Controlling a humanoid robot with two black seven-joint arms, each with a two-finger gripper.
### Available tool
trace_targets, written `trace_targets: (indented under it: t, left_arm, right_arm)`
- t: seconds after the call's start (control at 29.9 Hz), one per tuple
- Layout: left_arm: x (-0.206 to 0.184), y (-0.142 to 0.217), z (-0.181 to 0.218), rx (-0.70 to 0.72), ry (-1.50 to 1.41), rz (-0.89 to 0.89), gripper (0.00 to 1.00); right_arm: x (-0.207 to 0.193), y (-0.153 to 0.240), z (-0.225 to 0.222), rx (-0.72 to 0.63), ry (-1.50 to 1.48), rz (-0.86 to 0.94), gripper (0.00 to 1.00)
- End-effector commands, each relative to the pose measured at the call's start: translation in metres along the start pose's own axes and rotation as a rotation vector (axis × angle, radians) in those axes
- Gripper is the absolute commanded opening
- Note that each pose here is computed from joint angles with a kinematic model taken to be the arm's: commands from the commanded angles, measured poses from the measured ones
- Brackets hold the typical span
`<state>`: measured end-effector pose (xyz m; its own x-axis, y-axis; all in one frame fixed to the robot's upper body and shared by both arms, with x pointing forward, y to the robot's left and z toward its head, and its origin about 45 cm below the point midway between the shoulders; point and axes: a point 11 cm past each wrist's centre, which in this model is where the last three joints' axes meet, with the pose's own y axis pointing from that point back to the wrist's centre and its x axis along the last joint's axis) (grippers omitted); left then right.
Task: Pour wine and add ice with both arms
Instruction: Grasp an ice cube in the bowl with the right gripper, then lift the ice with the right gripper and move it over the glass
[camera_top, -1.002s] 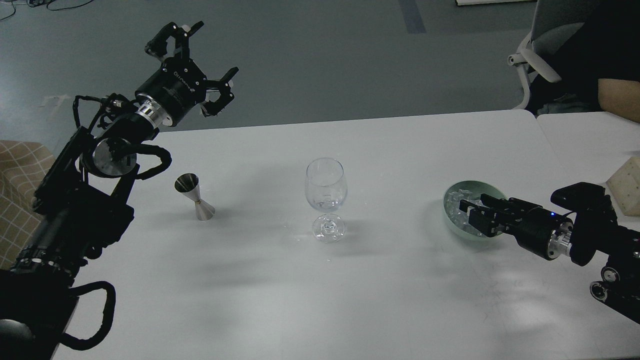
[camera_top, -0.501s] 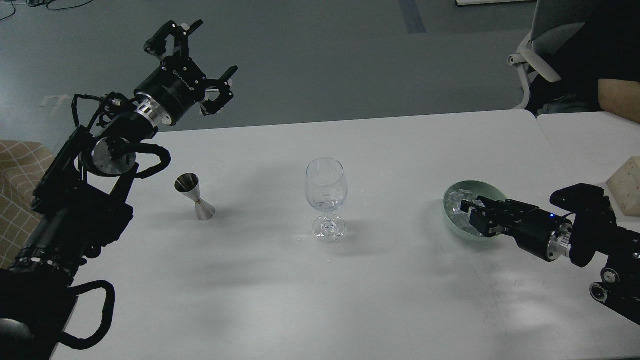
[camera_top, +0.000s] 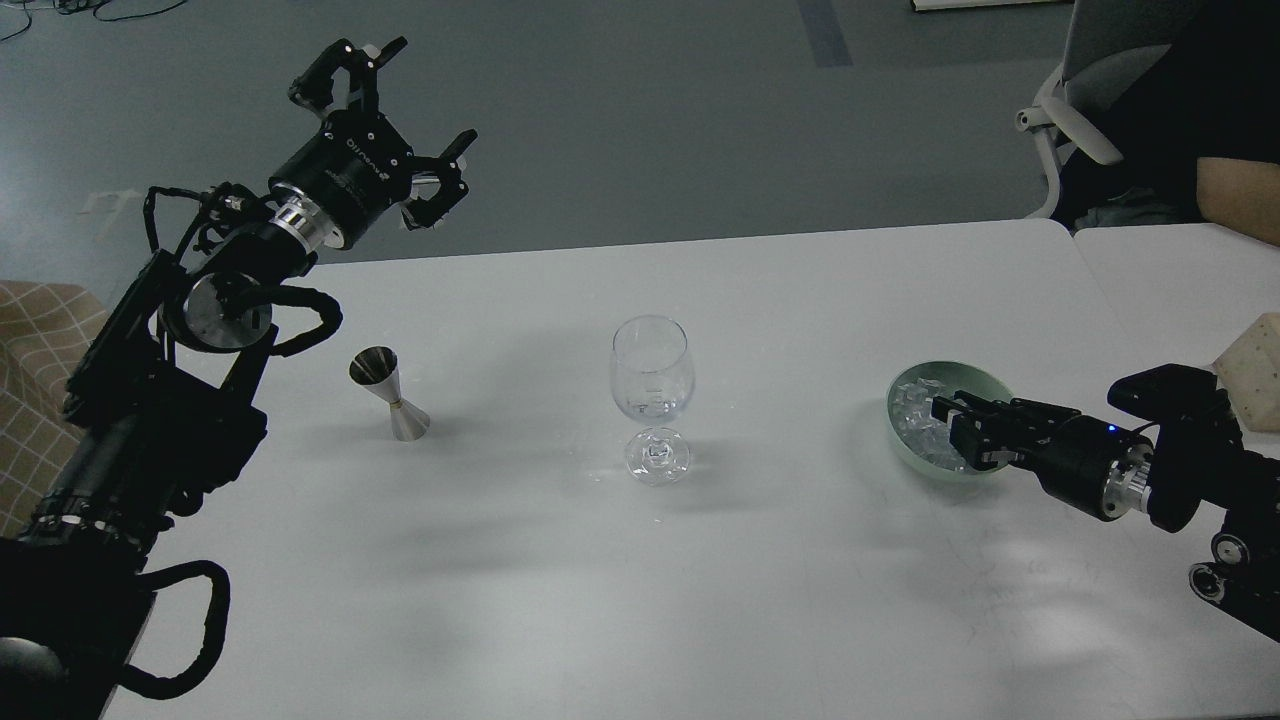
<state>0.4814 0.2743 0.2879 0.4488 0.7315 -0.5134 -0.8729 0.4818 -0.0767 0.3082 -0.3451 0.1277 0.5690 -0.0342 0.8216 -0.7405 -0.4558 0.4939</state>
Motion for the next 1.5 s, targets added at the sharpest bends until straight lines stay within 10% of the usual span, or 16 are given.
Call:
trace_targets:
  t: [0.0,0.77,1.47]
  left_arm:
    - [0.000,0.000,0.000,0.000,0.000,0.000,0.98]
    - [-0.001,-0.001,-0.001,0.000,0.003,-0.002,0.98]
    - [-0.001,-0.001,-0.001,0.003,-0.002,-0.003,0.98]
  right_arm:
    - [0.006,0.006,0.003,-0.006,0.012,0.005,0.08]
    - [0.158,0.019,-0.050,0.137,0.261,0.188,0.08]
    - [0.198,-0.037,-0.164,0.371,0.480,0.161,0.08]
